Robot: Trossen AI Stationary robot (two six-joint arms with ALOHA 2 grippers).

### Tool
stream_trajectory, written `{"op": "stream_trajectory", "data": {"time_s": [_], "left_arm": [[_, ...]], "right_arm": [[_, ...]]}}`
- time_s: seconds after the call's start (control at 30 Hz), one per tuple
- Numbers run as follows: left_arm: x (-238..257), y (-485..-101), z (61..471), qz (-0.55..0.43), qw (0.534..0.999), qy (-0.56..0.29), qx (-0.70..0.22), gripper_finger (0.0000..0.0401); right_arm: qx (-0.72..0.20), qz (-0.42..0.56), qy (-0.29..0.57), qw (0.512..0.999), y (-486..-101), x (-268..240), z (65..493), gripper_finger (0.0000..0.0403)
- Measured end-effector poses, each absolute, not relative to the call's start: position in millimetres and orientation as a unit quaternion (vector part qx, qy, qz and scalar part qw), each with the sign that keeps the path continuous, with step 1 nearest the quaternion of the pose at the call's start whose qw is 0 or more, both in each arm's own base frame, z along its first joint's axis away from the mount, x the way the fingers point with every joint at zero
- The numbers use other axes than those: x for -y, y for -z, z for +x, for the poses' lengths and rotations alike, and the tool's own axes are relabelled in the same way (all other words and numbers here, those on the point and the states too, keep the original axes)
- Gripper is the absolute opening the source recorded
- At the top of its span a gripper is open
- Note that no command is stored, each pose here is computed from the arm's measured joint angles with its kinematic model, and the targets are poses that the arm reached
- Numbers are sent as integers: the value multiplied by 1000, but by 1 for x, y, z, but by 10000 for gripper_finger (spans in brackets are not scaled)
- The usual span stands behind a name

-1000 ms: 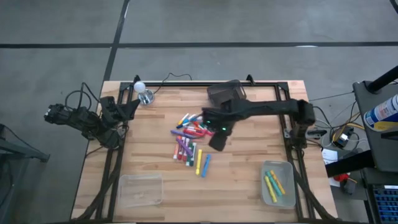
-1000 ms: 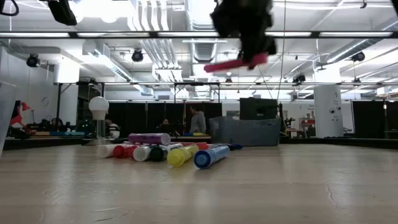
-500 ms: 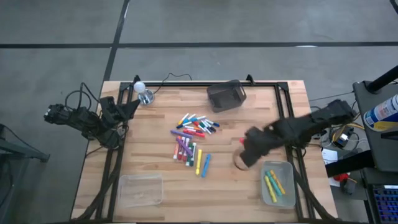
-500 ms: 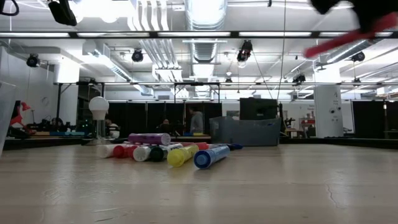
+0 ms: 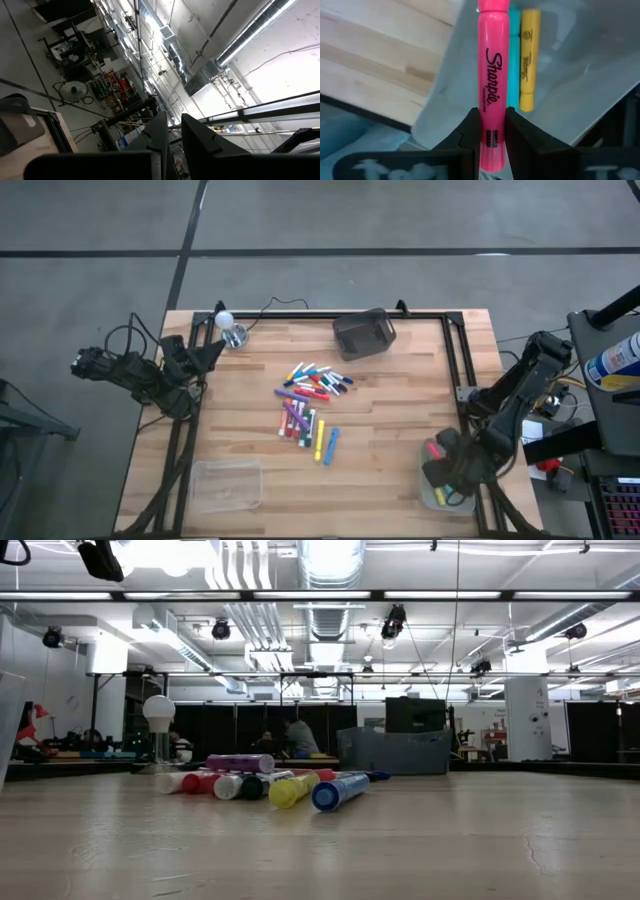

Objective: Pick & Place Markers
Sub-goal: Put the pink highlighter pen into the gray bin, then put the blue highlighter pen into the gray bin

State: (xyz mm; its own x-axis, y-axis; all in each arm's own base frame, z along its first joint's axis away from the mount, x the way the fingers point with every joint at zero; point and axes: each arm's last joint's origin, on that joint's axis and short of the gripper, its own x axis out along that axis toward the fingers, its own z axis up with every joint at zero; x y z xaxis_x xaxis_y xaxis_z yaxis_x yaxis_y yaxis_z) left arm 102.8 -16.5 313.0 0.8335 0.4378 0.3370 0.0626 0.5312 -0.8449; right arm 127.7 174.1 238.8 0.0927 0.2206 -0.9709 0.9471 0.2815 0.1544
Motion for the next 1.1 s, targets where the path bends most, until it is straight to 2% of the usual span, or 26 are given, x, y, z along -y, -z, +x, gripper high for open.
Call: {"op": "stream_trajectory", "data": {"time_s": [0.1, 0.27, 0.4, 0.5, 0.67, 0.77, 0.87, 1.1], "left_arm": [[16, -313, 103, -470, 834, -113, 265, 48], [16, -313, 103, -470, 834, -113, 265, 48], [16, -313, 103, -470, 834, -113, 265, 48], [17, -313, 103, -470, 834, -113, 265, 48], [16, -313, 103, -471, 834, -114, 266, 48], [16, -313, 103, -463, 838, -117, 265, 48], [16, -313, 103, -461, 839, -118, 265, 48], [16, -313, 103, -461, 839, -118, 265, 48]], "right_arm": [[-597, 501, 331, 532, -228, -180, 127, 61], [-648, 472, 336, 494, -215, -185, 127, 125], [-656, 468, 335, 488, -216, -189, 129, 161], [-657, 468, 326, 493, -220, -190, 130, 173], [-647, 485, 318, 495, -230, -189, 135, 171], [-616, 504, 317, 516, -239, -184, 144, 165], [-590, 506, 290, 558, -250, -177, 159, 159], [-571, 450, 217, 651, -263, -147, 212, 139]]}}
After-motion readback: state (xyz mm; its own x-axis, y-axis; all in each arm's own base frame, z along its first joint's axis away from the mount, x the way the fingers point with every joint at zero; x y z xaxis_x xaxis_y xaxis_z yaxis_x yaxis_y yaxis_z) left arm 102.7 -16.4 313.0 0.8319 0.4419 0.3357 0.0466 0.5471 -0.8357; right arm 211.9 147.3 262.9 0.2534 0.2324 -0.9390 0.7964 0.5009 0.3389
